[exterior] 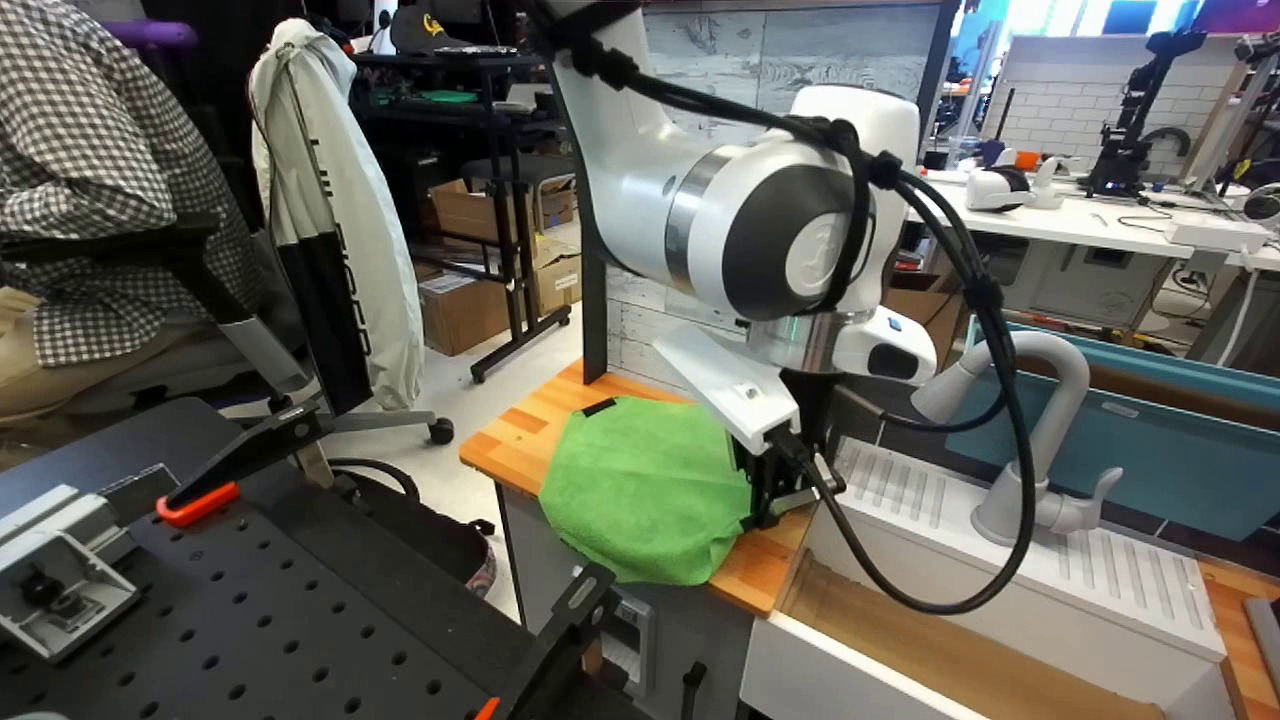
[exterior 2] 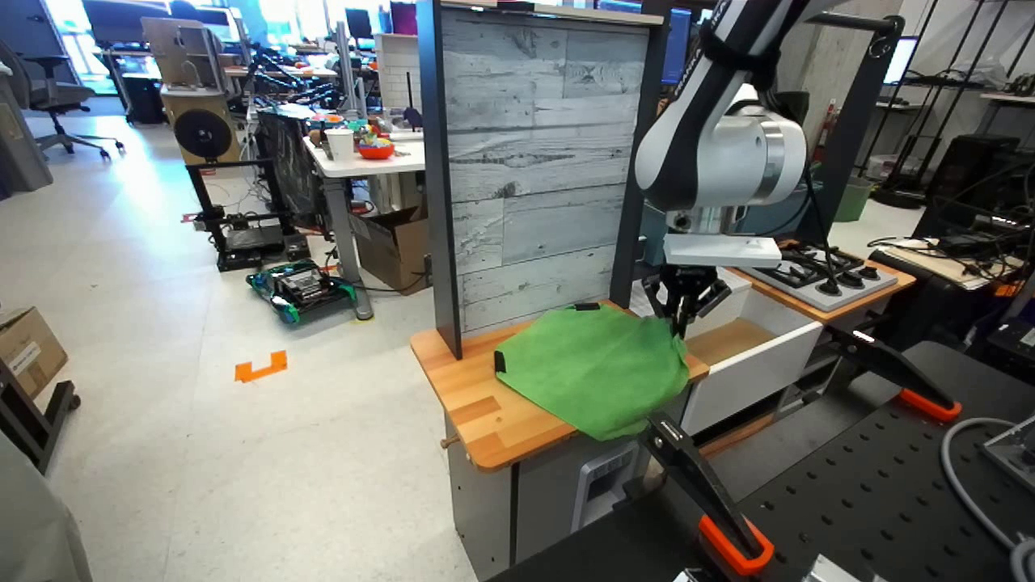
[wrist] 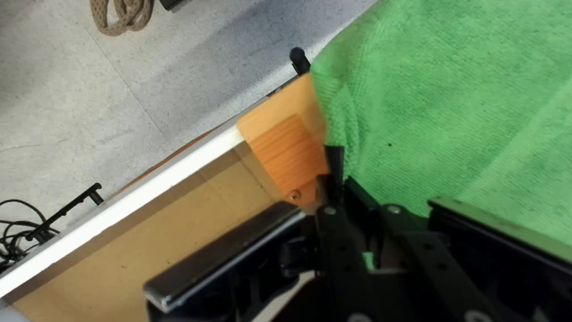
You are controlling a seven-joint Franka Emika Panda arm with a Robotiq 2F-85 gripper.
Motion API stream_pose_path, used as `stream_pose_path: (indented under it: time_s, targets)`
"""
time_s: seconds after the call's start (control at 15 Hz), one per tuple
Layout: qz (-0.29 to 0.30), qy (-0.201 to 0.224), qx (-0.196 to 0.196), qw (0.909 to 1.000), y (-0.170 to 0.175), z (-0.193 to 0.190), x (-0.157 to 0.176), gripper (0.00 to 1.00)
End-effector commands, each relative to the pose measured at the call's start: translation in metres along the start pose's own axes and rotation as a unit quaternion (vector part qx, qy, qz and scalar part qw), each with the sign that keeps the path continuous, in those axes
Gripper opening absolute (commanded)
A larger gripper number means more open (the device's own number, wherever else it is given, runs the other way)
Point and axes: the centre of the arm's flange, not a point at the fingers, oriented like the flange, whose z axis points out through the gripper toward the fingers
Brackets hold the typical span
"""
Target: Fold the green cloth
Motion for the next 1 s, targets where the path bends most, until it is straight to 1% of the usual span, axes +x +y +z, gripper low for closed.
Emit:
stream_pose_path:
  time_s: [0.0, 0.27, 0.47, 0.73, 0.93]
  targets:
    - [-0.024, 0.012, 0.012, 0.9996, -0.019, -0.039, -0.01, 0.02]
    - [-0.052, 0.021, 0.017, 0.9983, -0.054, -0.065, -0.012, 0.02]
    - [-0.076, 0.027, 0.019, 0.9966, -0.085, -0.076, -0.014, 0.02]
    - [-0.105, 0.023, 0.022, 0.994, -0.126, -0.077, -0.016, 0.02]
    - [-0.123, 0.011, 0.024, 0.9921, -0.148, -0.071, -0.018, 0.02]
